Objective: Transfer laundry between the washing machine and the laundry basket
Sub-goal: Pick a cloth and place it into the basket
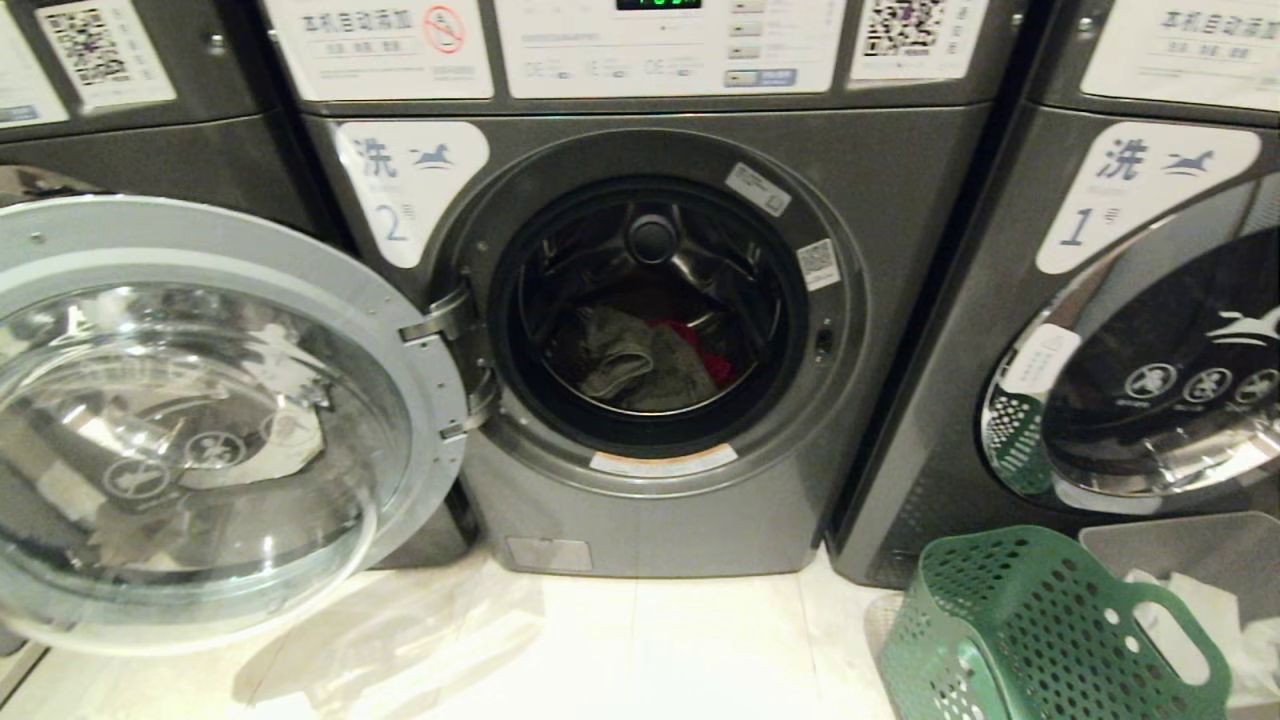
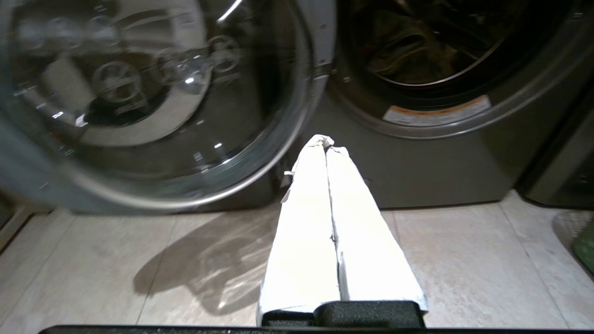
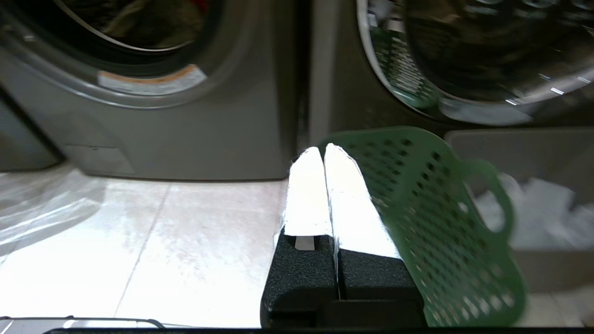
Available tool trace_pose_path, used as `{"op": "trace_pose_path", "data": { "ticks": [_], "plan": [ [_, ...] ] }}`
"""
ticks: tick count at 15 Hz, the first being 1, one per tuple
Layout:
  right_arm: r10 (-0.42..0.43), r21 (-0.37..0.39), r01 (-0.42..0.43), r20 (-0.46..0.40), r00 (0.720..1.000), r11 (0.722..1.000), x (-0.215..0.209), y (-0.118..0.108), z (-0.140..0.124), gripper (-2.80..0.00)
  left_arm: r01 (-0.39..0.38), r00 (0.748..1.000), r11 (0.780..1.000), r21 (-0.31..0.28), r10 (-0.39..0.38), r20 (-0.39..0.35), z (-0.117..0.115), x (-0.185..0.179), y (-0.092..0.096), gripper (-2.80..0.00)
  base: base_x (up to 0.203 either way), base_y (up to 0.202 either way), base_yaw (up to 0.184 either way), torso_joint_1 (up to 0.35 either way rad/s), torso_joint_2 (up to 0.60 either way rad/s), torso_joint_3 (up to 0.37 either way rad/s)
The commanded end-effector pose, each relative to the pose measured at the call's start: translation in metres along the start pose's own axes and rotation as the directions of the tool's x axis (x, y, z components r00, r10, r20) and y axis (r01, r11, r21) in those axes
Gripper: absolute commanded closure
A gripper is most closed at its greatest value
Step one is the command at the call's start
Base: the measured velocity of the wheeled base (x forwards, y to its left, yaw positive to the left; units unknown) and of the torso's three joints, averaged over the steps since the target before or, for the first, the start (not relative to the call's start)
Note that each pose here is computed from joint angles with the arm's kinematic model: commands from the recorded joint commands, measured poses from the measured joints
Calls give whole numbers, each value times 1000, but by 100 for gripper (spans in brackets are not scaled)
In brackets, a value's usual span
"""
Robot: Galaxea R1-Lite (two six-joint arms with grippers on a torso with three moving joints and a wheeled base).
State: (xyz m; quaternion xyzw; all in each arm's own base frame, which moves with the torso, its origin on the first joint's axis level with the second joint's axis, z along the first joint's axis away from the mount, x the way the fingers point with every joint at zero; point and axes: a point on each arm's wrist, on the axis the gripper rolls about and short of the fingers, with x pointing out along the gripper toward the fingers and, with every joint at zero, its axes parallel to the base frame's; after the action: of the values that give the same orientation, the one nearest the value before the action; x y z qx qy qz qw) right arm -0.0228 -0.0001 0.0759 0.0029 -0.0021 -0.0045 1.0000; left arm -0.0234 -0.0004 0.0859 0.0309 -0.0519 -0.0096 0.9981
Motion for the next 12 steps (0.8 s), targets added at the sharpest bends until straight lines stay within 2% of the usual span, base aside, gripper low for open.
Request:
{"op": "trace_pose_path", "data": {
  "ticks": [1, 4, 12],
  "plan": [
    [0, 0, 0, -1, 1000, 1000, 0, 0, 0, 0, 4, 999, 1000, -1, -4, -40, -11, 2, -1, 0, 2, -7, 210, -6, -1, 2],
    [-2, 5, 2, 0, 1000, 1000, 0, 0, 0, 0, 3, 999, 1000, -4, -3, -37, -11, 2, -1, 0, 0, -4, 131, 0, 2, 1],
    [-2, 7, 2, 0, 1000, 1000, 0, 0, 0, 0, 3, 999, 1000, -4, -3, -39, -11, 2, -1, 0, 0, 0, 0, 0, 0, 0]
  ]
}}
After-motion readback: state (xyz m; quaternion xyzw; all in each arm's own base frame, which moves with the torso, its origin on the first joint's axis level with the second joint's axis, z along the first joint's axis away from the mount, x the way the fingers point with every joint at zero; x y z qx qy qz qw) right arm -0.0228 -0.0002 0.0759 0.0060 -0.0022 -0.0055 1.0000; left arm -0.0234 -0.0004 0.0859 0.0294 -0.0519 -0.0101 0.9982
